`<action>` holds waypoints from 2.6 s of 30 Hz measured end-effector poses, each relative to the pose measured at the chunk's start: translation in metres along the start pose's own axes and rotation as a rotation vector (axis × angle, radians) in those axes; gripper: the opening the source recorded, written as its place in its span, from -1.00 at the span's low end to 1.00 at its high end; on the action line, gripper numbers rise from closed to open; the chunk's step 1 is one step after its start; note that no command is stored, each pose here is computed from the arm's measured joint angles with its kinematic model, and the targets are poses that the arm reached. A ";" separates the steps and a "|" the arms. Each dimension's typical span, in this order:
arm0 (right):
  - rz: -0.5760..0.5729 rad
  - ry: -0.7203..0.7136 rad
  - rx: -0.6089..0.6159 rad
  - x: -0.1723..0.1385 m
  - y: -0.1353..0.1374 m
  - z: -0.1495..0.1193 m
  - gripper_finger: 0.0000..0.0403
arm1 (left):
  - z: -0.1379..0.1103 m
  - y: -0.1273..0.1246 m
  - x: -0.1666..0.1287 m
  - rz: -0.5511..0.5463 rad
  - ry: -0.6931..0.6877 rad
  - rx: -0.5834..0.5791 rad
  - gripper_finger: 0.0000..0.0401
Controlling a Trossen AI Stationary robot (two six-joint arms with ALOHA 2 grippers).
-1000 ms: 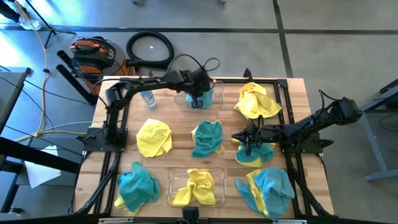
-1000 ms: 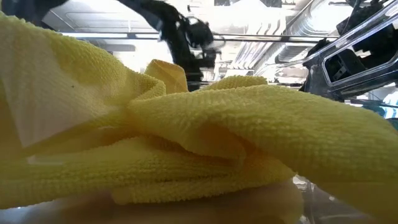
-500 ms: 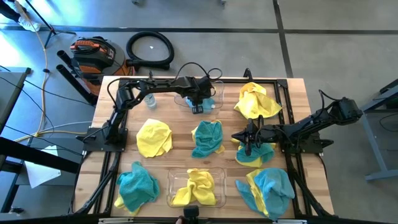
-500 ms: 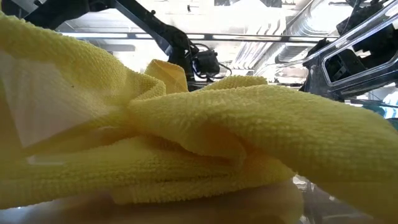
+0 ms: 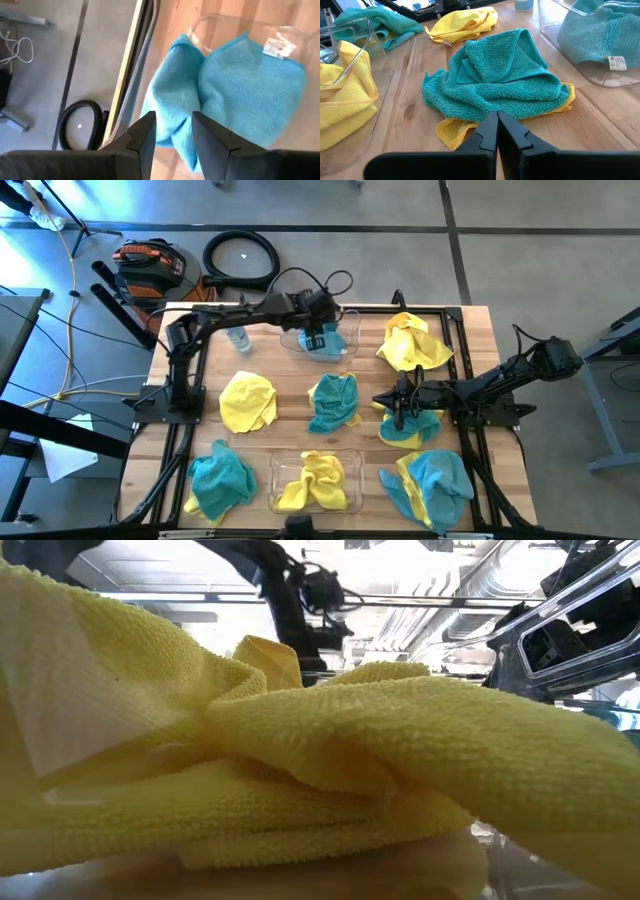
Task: Sort microfiber towel by color & place in baskets
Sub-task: Put the blue towel into the top transparent bin
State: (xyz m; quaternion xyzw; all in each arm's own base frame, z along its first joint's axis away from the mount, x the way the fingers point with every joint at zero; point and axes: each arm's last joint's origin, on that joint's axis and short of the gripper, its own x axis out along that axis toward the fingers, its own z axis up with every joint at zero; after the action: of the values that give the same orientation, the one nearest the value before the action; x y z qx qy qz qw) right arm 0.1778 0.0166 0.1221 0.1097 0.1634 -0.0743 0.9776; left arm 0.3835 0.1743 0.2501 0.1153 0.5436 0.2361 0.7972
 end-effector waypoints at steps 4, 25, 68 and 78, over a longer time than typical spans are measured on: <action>0.000 0.000 0.000 0.000 0.000 0.000 -1.00 | -0.004 -0.001 -0.023 -0.078 0.000 -0.004 -0.43; 0.000 0.000 0.003 0.000 0.000 0.000 -1.00 | -0.081 -0.075 -0.105 -0.291 -0.190 -0.132 -0.43; -0.197 0.485 -0.053 0.018 0.038 0.120 -1.00 | -0.252 -0.130 -0.124 -0.268 -0.742 -0.275 -0.43; -0.379 0.860 0.069 -0.030 0.056 0.130 -1.00 | -0.254 -0.129 -0.125 -0.266 -0.747 -0.272 -0.43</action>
State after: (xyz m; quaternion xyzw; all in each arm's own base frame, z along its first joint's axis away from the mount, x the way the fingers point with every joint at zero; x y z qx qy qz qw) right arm 0.1996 0.0429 0.2632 0.1314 0.5680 -0.2048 0.7862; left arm 0.1450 -0.0181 0.1983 0.0156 0.1912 0.1427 0.9710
